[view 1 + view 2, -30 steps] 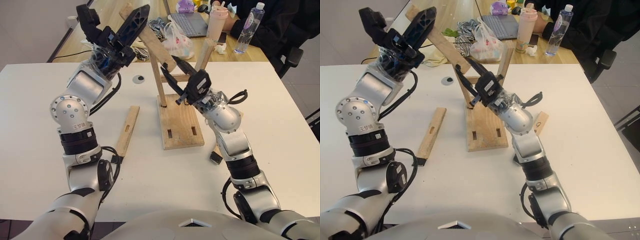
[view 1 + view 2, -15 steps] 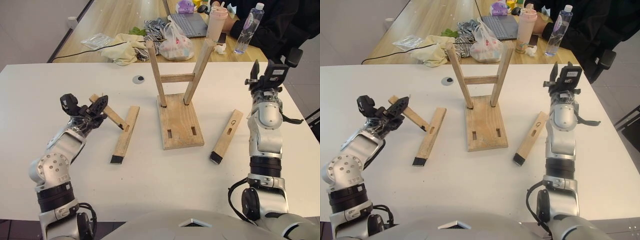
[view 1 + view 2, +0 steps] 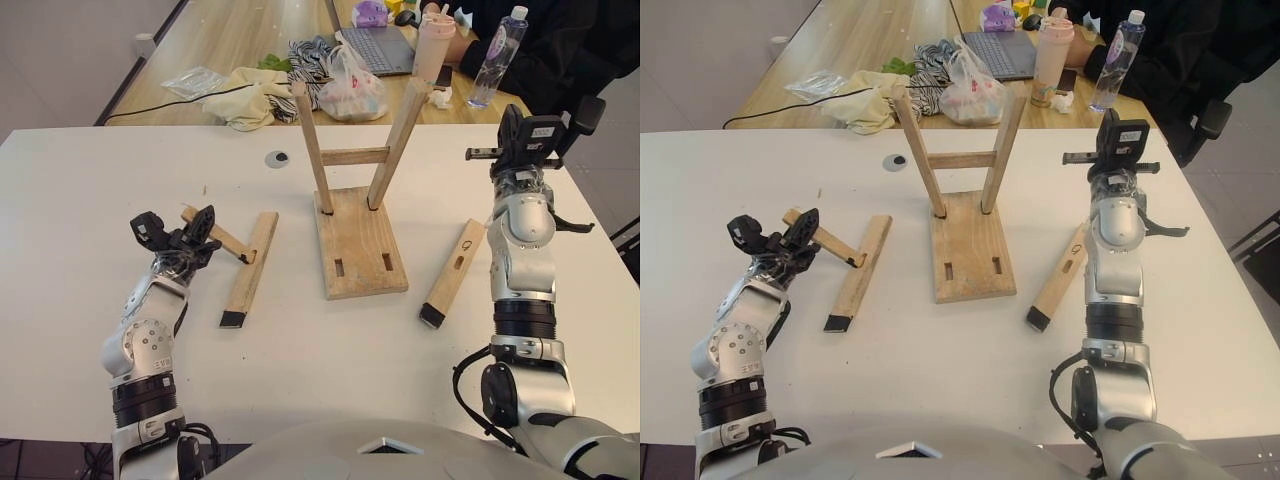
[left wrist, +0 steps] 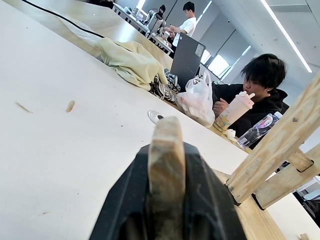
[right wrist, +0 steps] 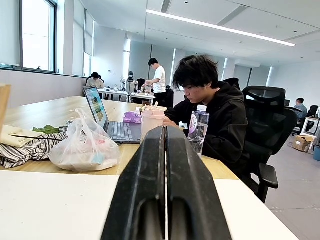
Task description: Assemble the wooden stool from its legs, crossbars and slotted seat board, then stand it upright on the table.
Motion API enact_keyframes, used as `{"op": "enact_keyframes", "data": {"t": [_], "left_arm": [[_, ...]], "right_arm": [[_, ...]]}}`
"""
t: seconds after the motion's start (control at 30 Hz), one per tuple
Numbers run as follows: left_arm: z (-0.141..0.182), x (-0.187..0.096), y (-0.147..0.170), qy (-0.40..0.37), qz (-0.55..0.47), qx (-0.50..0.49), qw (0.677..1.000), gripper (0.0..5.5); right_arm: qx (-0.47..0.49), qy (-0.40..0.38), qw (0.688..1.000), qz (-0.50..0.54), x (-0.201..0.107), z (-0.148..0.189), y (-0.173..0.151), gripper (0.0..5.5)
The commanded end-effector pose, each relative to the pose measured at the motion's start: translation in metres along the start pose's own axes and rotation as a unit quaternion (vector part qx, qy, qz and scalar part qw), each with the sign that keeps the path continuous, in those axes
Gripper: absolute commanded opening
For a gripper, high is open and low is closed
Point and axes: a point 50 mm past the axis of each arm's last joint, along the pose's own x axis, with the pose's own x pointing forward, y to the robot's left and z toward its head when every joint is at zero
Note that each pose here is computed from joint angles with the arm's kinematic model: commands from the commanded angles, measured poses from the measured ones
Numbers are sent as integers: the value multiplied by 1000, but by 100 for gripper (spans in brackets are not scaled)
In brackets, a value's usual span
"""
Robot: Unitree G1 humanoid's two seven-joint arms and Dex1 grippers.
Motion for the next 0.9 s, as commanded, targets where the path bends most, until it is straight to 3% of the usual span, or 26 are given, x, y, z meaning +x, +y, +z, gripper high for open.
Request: {"op": "enact_keyframes", "data": {"t": [0.03,0.57,0.9], "left_arm": [[-19,3,6,20,25,18,999,38],[-87,-35,26,66,-18,269,961,38],[-117,-29,38,175,-25,262,949,38]], "right_arm": [[-1,-4,1000,9,1,1,1,0],[-36,-9,998,50,-3,-2,12,0],[-33,16,998,58,-5,-13,15,0]]}}
